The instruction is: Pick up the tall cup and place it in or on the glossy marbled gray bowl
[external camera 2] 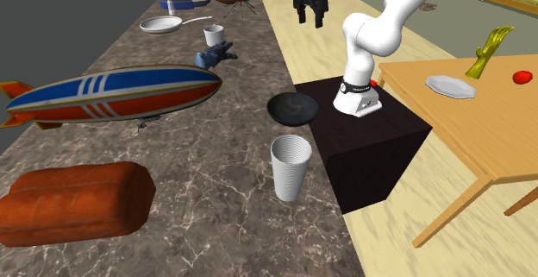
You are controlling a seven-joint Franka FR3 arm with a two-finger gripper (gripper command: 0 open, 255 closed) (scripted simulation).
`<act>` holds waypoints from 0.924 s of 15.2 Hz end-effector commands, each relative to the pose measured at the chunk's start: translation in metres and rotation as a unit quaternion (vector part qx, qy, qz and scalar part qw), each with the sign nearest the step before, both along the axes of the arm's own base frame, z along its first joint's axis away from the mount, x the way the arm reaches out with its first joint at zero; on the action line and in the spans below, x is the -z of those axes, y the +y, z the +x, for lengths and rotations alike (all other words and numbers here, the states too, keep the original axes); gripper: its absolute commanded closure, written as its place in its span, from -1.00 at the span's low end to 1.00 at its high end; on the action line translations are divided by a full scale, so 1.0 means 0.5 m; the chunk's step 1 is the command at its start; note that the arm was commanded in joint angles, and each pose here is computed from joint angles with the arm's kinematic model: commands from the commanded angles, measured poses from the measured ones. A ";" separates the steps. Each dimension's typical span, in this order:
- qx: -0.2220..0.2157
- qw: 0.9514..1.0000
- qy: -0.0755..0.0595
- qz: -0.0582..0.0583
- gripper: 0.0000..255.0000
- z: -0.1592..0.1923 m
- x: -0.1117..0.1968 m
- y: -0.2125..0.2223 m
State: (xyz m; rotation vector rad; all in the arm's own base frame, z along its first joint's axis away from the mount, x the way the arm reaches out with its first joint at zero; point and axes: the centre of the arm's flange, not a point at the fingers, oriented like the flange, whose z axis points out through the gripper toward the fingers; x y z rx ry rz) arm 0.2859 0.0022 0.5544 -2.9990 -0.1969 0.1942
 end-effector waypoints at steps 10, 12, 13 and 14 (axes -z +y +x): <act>0.028 0.999 -0.016 -0.006 -1.00 0.094 0.047 0.209; 0.034 0.999 -0.019 -0.007 -1.00 0.116 0.058 0.254; 0.037 0.999 -0.021 -0.008 -1.00 0.128 0.063 0.277; 0.040 0.999 -0.023 -0.008 -1.00 0.140 0.068 0.299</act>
